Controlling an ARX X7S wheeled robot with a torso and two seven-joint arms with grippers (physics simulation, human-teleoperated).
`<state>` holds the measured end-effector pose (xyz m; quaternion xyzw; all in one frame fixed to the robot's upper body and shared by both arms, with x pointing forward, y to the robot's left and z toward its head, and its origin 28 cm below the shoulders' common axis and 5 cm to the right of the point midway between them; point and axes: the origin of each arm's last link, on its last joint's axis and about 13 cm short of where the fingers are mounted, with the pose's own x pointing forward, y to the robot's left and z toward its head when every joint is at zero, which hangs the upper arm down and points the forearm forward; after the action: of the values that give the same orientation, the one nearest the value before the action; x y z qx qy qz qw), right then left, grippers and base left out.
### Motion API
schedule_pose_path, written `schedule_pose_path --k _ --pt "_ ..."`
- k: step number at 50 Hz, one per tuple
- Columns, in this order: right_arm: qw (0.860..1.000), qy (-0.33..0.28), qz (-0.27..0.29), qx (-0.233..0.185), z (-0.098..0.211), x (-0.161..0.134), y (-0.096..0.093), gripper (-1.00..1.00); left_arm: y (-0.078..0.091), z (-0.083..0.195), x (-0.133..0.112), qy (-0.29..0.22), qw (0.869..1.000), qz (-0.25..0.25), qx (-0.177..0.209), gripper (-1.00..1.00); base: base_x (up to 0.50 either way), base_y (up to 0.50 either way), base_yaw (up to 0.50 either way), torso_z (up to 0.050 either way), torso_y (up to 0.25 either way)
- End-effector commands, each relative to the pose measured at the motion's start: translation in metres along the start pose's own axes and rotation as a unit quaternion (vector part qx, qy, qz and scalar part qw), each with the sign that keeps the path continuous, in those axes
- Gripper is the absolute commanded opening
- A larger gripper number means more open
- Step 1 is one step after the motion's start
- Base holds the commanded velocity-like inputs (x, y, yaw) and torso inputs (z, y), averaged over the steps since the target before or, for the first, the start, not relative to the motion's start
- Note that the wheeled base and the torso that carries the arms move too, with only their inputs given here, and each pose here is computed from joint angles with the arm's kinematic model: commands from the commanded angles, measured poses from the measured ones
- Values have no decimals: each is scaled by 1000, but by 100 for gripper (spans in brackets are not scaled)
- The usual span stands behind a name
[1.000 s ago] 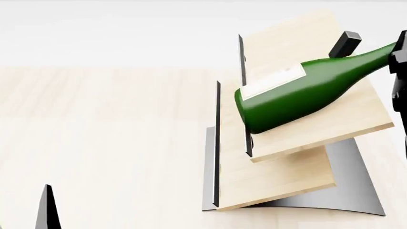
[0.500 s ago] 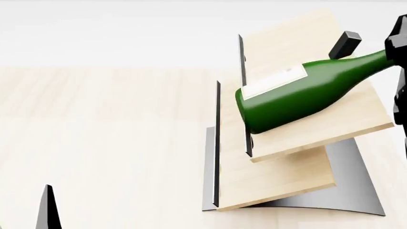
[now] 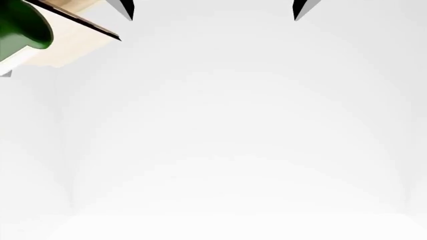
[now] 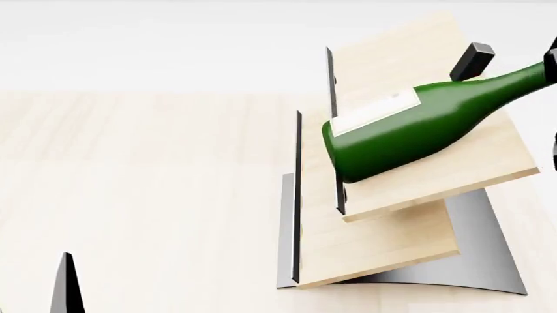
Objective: Put the wine bottle on the wine rack.
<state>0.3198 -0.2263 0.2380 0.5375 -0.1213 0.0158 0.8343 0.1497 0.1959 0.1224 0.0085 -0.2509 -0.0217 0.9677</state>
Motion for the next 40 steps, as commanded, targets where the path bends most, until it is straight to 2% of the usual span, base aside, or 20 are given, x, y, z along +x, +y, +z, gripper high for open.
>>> schedule_pose_path --k 1,10,20,22,28,31,35,36,38,39,40 --pt "1000 -27 6 2 17 -12 3 100 0 0 0 0 1000 -1 0 100 0 0 0 0 0" --pt "999 -46 7 5 27 -23 4 100 -1 0 -1 1 1000 -2 0 100 0 0 0 0 0" --pt "998 -61 5 11 30 -35 -4 100 -1 0 0 1 1000 -3 0 100 0 0 0 0 0" --pt "996 -85 0 -19 30 -39 -5 100 -2 -1 0 1 1000 -3 0 100 0 0 0 0 0" --pt "992 -107 6 -65 27 -50 -5 100 -1 -1 -1 1 1000 -3 1 100 0 0 0 0 0" --pt "982 -131 18 -134 24 -58 -5 100 -1 -1 0 1 1000 -3 1 100 0 0 0 0 0" --pt "974 -144 33 -174 21 -65 -4 100 -2 -1 0 2 1000 -4 1 100 0 0 0 0 0" --pt "965 -157 31 -206 20 -68 -4 100 -2 -1 0 2 1000 -4 1 100 0 0 0 0 0" --pt "957 -166 33 -236 18 -70 -2 100 -2 -1 0 2 1000 -5 2 100 0 0 0 0 0" --pt "960 -155 44 -230 17 -71 0 100 -2 0 0 2 1000 -5 2 100 0 0 0 0 0" --pt "957 -158 50 -239 17 -72 2 100 -2 0 0 2 1000 -5 2 100 0 0 0 0 0"
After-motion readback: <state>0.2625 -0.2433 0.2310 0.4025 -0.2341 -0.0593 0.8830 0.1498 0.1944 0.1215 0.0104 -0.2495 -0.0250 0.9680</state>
